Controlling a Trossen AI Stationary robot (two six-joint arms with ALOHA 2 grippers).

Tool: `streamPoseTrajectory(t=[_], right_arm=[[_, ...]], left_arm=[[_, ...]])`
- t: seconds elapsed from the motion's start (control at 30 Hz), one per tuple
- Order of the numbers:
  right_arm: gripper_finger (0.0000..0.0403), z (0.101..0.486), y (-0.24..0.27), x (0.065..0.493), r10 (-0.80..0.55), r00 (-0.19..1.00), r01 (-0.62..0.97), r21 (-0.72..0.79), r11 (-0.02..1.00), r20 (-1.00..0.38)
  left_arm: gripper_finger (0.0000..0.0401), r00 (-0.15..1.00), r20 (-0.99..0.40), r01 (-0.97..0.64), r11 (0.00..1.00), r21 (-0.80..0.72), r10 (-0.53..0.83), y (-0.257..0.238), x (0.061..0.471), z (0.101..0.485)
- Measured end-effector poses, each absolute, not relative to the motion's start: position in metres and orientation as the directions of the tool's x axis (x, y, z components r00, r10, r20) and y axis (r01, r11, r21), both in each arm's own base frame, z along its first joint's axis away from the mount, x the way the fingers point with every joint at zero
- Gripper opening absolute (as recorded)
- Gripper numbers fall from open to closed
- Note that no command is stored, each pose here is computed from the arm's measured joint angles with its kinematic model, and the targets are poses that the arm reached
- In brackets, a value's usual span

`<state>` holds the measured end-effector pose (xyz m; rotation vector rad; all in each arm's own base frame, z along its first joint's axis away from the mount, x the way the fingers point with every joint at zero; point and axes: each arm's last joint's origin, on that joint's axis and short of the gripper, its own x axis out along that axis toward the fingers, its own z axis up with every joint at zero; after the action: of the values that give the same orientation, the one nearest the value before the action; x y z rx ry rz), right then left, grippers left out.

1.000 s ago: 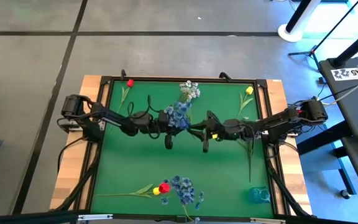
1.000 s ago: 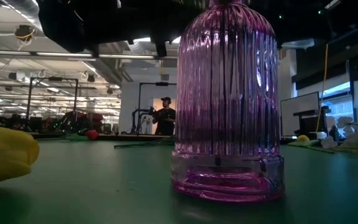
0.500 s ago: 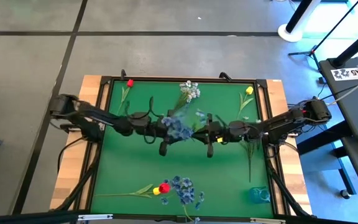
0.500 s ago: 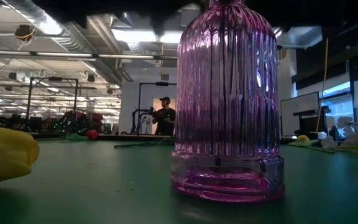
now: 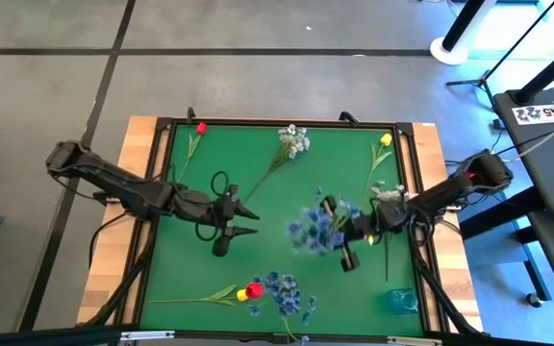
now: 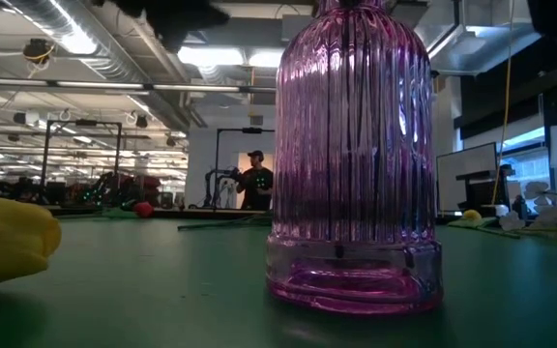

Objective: Sort flowers into vase by color
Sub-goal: Put the blue flowers into the violet vase

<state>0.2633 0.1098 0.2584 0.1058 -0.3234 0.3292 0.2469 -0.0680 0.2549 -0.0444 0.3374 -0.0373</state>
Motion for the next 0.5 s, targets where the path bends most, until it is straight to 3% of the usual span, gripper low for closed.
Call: streamPoseTrajectory(t=[0.17, 0.4, 0.5], right_arm=[[0.0018, 0.243, 0.136, 0.262, 0.33, 0.868, -0.381, 0.071, 0.922, 0.371], [0.0014, 0.227, 0.152, 0.263, 0.328, 0.818, -0.422, 0.106, 0.9, 0.472], [0.0016, 0.219, 0.158, 0.273, 0.324, 0.832, -0.416, 0.12, 0.901, 0.45]], left_arm=[[0.0155, 0.925, -0.378, -0.052, 0.998, -0.046, 0.031, -0.076, 0.24, 0.245], [0.0151, 0.924, -0.376, 0.024, 0.993, -0.112, -0.065, -0.102, 0.235, 0.241], [0.0151, 0.93, -0.354, 0.057, 0.989, -0.137, -0.102, -0.114, 0.237, 0.238]])
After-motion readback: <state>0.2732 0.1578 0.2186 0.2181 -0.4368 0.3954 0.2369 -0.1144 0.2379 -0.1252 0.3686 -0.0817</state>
